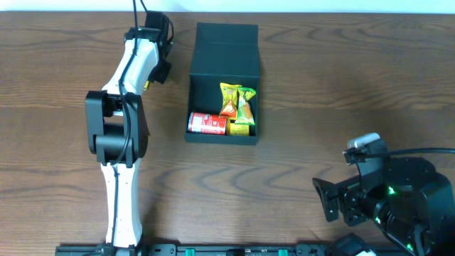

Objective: Pack container
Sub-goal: 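Carry the Apollo pack over the box and lower it in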

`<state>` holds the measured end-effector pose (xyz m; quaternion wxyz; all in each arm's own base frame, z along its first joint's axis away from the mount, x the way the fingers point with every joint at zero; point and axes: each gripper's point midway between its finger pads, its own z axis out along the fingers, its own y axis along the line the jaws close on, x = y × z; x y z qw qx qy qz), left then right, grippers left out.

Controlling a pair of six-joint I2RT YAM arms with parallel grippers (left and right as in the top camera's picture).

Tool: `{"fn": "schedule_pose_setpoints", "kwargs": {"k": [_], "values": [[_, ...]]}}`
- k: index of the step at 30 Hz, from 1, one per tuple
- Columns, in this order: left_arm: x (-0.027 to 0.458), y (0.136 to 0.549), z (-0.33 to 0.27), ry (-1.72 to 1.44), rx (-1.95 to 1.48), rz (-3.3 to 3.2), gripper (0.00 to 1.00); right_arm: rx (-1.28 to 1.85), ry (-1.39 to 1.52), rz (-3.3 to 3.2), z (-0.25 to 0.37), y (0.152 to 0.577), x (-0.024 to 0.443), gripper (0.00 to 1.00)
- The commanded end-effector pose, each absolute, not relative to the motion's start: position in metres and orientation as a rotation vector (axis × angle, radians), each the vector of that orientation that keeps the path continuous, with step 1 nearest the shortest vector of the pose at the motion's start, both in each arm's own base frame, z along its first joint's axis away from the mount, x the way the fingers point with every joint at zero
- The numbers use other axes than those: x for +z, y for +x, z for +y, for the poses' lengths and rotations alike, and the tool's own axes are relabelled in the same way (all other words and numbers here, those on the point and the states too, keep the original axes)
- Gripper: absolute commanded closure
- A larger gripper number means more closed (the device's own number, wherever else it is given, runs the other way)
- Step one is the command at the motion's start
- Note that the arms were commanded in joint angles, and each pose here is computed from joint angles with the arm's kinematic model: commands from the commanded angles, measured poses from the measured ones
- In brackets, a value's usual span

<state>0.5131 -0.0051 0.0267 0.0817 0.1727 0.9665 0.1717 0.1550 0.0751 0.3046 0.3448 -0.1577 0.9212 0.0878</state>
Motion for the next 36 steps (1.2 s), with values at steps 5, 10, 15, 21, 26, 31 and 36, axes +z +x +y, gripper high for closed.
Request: {"fn": "schedule_pose_setpoints", "kwargs": {"k": [5,10,15,21,26,31,36], "values": [[0.143,0.523,-0.051,0.497,0.518,2.664,0.94,0.15,-0.374,2.378,0.064,0.16,0.308,0.01],[0.215,0.503,-0.101,0.623,0.377,2.506,0.94,0.048,-0.329,2.362,0.05,0.166,0.31,0.01],[0.248,0.464,-0.151,0.92,0.236,2.407,0.94,-0.052,-0.309,2.316,0.037,0.172,0.318,0.01],[0.23,0.413,-0.194,1.257,0.124,2.414,0.94,-0.051,-0.337,2.237,0.032,0.164,0.345,0.01],[0.224,0.397,-0.217,1.451,0.093,2.333,0.94,-0.04,-0.334,2.199,0.026,0.154,0.356,0.01],[0.226,0.397,-0.225,1.286,0.014,2.408,0.94,-0.048,-0.339,2.226,0.023,0.149,0.351,0.0],[0.237,0.425,-0.217,0.461,-0.053,2.581,0.94,-0.041,-0.344,2.229,0.024,0.148,0.35,0.01]]}}
